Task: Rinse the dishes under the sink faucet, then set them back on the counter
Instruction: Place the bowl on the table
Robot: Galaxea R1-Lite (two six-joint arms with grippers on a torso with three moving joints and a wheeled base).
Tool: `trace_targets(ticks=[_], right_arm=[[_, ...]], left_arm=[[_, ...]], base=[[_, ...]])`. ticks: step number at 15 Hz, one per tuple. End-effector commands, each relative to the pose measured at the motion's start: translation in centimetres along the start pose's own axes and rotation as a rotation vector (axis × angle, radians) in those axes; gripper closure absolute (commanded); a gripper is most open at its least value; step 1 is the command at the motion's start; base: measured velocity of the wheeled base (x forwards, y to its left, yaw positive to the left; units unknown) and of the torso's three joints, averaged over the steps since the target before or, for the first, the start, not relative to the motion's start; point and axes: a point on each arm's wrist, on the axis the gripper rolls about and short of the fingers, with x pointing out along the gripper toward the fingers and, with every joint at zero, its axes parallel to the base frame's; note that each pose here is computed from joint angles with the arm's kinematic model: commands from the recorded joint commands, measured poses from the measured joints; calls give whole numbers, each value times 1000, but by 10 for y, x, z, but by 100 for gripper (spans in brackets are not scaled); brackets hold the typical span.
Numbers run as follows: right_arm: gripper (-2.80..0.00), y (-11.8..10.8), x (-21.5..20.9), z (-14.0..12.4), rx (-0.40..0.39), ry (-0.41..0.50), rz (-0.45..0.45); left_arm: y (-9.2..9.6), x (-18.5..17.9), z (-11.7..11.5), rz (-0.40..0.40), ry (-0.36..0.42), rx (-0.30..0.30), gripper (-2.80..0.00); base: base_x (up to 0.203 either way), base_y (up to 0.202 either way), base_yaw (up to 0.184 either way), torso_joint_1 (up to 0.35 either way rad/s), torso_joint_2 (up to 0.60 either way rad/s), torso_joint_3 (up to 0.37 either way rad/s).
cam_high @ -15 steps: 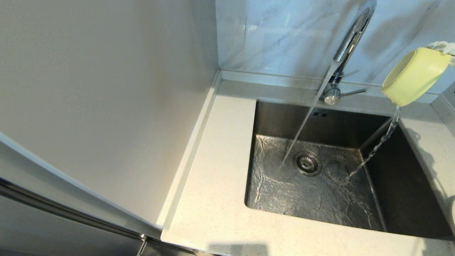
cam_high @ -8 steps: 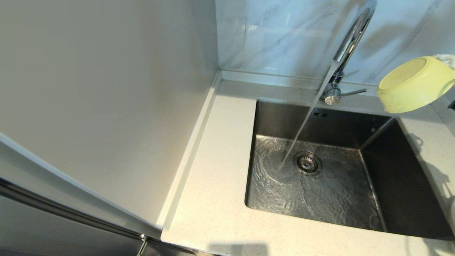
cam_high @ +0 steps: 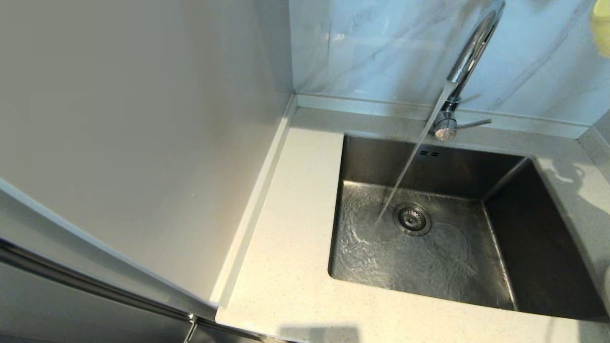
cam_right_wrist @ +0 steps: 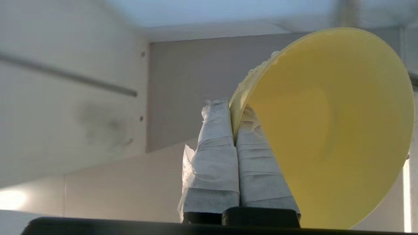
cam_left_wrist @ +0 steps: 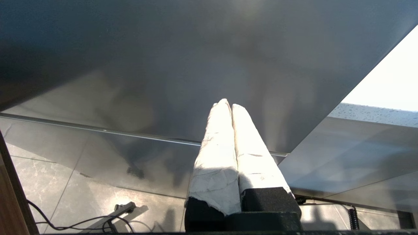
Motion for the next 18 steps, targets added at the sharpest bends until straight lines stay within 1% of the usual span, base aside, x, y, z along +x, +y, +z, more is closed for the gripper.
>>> trace_targets(ticks=[1,2,3,4,5,6,7,8,9,10,11,12,13,14,15,16,17,18], right_arm=[[0,36,-1,-18,-80,9,10],[0,38,-3,-20,-77,7,-4],[0,31,-6,-18,-54,-1,-22],[0,14,-10,-14,-11,-11,-45],[0,-14,-17,-9,53,-27,-78],[0,-49,-26,-6,130,-43,-119],[0,-79,-34,-8,169,-43,-156],[0,-97,-39,-11,172,-30,-185],[0,-106,-42,-16,135,-7,-202],[0,-102,-42,-22,54,18,-201],[0,-86,-42,-27,-49,35,-187],[0,-59,-40,-34,-174,44,-163],[0,-24,-36,-41,-297,45,-140],[0,12,-30,-51,-393,44,-124],[0,47,-23,-62,-440,33,-122],[0,74,-16,-70,-410,5,-142],[0,87,-13,-71,-293,-42,-187],[0,90,-12,-68,-150,-82,-236]], left_arm=[[0,0,0,0,0,0,0],[0,0,0,0,0,0,0],[0,0,0,0,0,0,0],[0,0,0,0,0,0,0],[0,0,0,1,0,0,0],[0,0,0,0,0,0,0],[0,0,0,0,0,0,0],[0,0,0,0,0,0,0],[0,0,0,0,0,0,0],[0,0,0,0,0,0,0],[0,0,0,1,0,0,0],[0,0,0,1,0,0,0],[0,0,0,0,0,0,0],[0,0,0,0,0,0,0],[0,0,0,0,0,0,0],[0,0,0,0,0,0,0],[0,0,0,0,0,0,0],[0,0,0,1,0,0,0]], base=[[0,0,0,0,0,0],[0,0,0,0,0,0],[0,0,0,0,0,0],[0,0,0,0,0,0],[0,0,0,0,0,0],[0,0,0,0,0,0],[0,0,0,0,0,0],[0,0,0,0,0,0],[0,0,0,0,0,0],[0,0,0,0,0,0],[0,0,0,0,0,0],[0,0,0,0,0,0],[0,0,0,0,0,0],[0,0,0,0,0,0],[0,0,0,0,0,0],[0,0,0,0,0,0],[0,0,0,0,0,0],[0,0,0,0,0,0]])
